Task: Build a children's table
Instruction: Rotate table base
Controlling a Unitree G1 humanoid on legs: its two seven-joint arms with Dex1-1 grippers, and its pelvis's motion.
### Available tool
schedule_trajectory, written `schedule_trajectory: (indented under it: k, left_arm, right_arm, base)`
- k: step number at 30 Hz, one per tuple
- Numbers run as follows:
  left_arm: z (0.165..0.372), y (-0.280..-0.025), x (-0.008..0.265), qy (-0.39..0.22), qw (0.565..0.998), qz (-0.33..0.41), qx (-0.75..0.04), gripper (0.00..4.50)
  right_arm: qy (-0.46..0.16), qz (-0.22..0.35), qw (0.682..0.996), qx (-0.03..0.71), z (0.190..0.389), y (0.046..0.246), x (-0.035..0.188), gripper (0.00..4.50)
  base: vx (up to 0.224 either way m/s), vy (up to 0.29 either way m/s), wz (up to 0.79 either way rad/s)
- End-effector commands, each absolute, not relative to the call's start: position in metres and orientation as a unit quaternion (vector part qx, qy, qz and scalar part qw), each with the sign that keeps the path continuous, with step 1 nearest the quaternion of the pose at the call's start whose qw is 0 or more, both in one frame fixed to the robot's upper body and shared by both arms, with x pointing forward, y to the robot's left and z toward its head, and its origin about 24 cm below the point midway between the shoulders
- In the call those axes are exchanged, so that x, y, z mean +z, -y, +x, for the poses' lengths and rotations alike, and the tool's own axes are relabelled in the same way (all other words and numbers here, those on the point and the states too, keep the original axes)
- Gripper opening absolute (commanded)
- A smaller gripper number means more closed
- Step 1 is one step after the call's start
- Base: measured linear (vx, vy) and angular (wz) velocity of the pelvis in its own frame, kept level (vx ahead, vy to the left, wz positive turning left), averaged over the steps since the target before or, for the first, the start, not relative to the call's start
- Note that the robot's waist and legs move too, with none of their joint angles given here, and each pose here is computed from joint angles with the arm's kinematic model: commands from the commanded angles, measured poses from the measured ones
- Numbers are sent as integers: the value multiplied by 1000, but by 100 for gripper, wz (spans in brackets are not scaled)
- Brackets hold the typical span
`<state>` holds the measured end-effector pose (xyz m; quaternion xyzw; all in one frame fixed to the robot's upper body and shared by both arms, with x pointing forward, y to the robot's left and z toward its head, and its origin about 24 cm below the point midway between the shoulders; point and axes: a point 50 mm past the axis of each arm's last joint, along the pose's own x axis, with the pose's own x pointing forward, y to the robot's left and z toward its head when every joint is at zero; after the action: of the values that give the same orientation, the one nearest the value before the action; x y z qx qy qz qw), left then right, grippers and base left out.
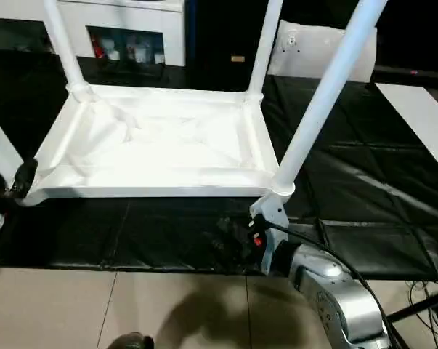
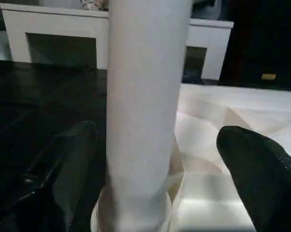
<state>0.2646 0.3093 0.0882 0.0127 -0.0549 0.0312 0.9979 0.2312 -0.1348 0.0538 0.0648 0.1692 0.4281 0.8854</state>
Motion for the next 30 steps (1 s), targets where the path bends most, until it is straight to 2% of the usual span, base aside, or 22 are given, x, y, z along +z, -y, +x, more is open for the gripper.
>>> schedule_trajectory:
  k: [1, 5, 8, 9, 11, 12, 17, 21, 23, 26, 27, 30]
  left_arm:
    - [268, -311, 89, 51, 998, 20, 28, 448]
    - [285, -308, 89, 41, 999, -4, -19, 448]
    - [293, -296, 88, 15, 992, -42, -118, 448]
    - [293, -296, 88, 15, 992, -42, -118, 448]
    - [293, -287, 87, 3, 985, -41, -170, 448]
    - [289, -276, 88, -7, 971, -44, -235, 448]
    - [279, -250, 89, -30, 934, -66, -349, 448]
    - [259, -217, 87, -59, 889, -90, -445, 448]
    - [257, -212, 86, -62, 883, -93, -455, 448]
    - [238, -176, 83, -75, 844, -116, -518, 448]
    - [229, -156, 82, -76, 826, -129, -544, 448]
    - [221, -136, 81, -78, 806, -143, -570, 448]
  right_arm:
    - [-159, 63, 884, 435, 232, 133, 58, 450]
    - [-175, 49, 898, 400, 239, 136, 52, 450]
    - [-183, 29, 920, 346, 250, 141, 46, 450]
    - [-183, 29, 920, 346, 250, 141, 46, 450]
    - [-186, 22, 927, 325, 255, 143, 44, 450]
    - [-189, 14, 934, 304, 260, 145, 42, 450]
    - [-200, -5, 942, 268, 275, 147, 35, 450]
    - [-205, -16, 949, 239, 292, 143, 28, 450]
    - [-203, -15, 950, 237, 294, 142, 28, 450]
    - [-192, -6, 953, 232, 306, 133, 30, 450]
    - [-187, -6, 952, 240, 310, 127, 32, 450]
    - [-182, -6, 951, 248, 314, 120, 33, 450]
  base:
    - [0, 0, 0]
    - [0, 0, 0]
    - [0, 0, 0]
    - [0, 0, 0]
    - [0, 0, 0]
    - [0, 0, 0]
    - [0, 0, 0]
    - [0, 0, 0]
    - [0, 0, 0]
    - [0, 0, 0]
    - [0, 0, 0]
    - [0, 0, 0]
